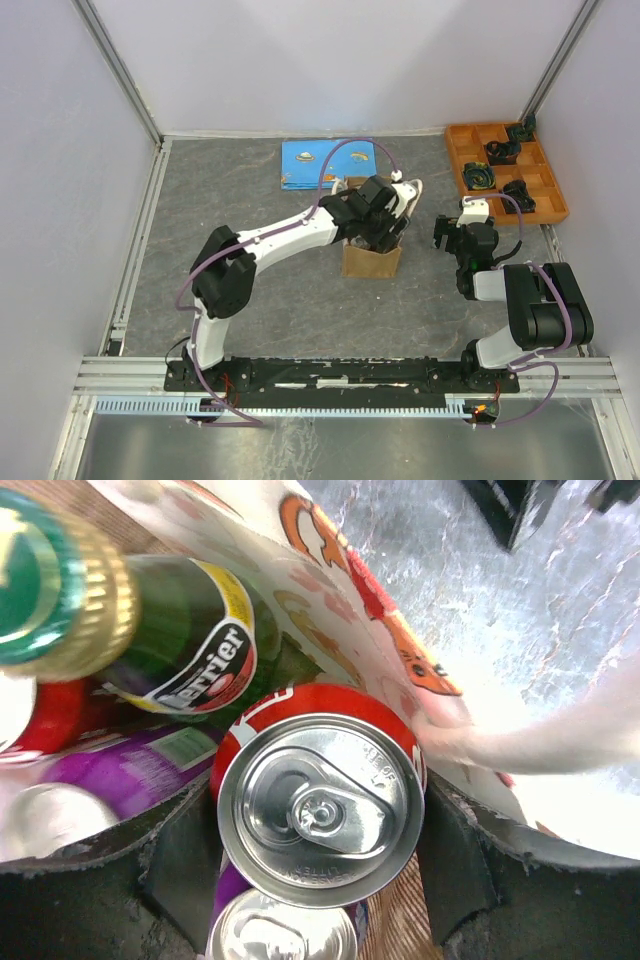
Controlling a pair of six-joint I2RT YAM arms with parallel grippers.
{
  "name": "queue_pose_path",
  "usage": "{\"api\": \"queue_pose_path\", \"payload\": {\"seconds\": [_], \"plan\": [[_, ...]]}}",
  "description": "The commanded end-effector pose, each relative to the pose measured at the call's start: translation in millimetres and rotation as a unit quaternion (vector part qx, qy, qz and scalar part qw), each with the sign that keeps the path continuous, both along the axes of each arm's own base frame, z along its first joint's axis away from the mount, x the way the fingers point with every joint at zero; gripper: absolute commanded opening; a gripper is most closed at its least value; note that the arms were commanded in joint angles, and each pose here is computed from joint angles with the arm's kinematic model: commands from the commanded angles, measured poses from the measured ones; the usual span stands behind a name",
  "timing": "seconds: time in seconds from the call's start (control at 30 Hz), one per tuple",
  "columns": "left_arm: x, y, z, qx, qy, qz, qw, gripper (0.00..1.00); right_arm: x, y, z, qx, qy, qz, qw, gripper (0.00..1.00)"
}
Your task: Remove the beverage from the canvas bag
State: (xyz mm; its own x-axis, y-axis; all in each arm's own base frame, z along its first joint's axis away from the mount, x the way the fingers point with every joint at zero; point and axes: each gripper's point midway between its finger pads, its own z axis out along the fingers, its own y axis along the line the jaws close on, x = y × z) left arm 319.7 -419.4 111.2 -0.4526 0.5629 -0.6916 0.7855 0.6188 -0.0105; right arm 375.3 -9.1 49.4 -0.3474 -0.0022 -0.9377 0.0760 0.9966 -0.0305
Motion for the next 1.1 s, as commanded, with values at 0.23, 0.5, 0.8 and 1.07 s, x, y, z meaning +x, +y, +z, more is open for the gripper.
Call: {"api": "queue_pose_path", "payload": {"seconds": [0.23,0.5,0.8,1.07], "plan": [[31.3,10.5,195.3,-0.104,-0.190,0.043,0.975,0.03,13.0,0.2,20.2,0.000,-0.035,0.003,0.999,0.99],[33.8,48.9,267.2,-0.118,-0.261,0.099,0.953,0.03,12.7,0.6,19.6,0.000,-0.035,0.003,0.999,0.99],[27.7,155.9,332.6,-0.109,-0.344,0.237,0.902,0.03,12.9,0.6,19.7,0.000,-0.035,0.003,0.999,0.99],[51.7,255.5,303.3,-0.133,-0.312,0.343,0.876,0.03,12.8,0.4,19.7,0.000,-0.035,0.003,0.999,0.99]]}}
